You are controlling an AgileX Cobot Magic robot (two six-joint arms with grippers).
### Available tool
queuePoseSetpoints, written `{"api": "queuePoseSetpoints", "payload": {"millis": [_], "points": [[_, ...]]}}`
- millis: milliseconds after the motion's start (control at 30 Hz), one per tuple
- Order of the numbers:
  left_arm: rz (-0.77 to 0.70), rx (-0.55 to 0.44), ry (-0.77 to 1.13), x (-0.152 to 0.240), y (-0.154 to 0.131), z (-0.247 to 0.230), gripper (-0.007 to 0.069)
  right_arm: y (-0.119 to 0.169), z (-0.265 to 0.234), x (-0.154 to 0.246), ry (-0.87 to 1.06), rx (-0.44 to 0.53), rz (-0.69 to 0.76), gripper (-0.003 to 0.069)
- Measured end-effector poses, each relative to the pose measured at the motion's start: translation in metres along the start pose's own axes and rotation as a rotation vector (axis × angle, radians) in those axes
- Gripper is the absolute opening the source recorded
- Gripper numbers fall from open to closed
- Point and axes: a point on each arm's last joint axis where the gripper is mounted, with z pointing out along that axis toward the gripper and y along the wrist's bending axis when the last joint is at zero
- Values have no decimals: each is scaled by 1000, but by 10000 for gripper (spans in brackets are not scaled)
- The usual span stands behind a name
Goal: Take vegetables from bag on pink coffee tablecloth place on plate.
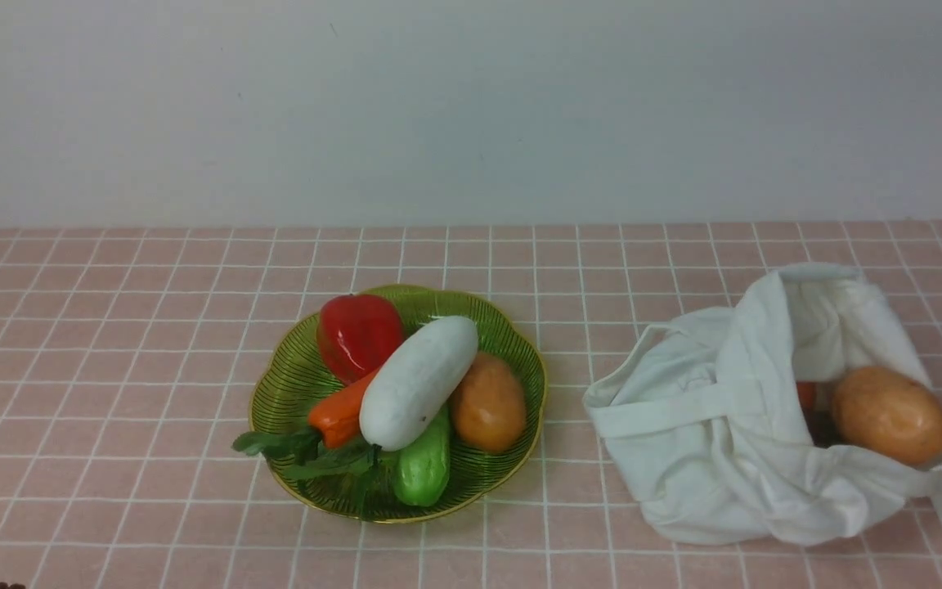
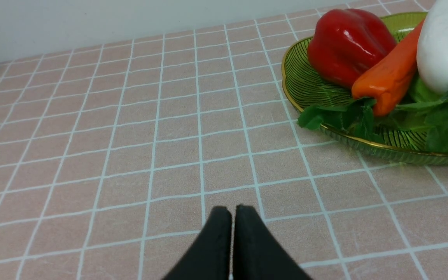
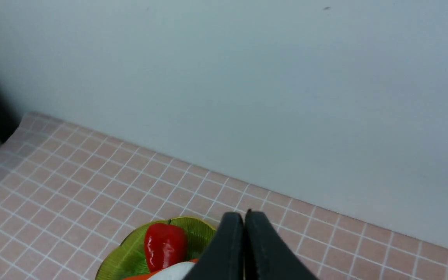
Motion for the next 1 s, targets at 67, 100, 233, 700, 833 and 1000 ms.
{"api": "queuePoseSetpoints", "payload": {"millis": [67, 100, 233, 700, 833, 1000], "points": [[0, 0, 0, 0, 0, 0, -5, -10, -32, 16, -36, 26, 15, -13], [0, 0, 0, 0, 0, 0, -5, -14, -42, 25, -65, 43, 22, -13], [0, 0, 0, 0, 0, 0, -5, -34, -95, 80, -227, 74, 36, -14], [0, -1, 0, 0, 0, 0, -5, -52, -118, 259, -770, -90, 13, -14], [0, -1, 0, 0, 0, 0, -5, -50, -114, 262, -775, -111, 20, -14], [0, -1, 0, 0, 0, 0, -5, -50, -112, 262, -774, -126, 35, -14]]}}
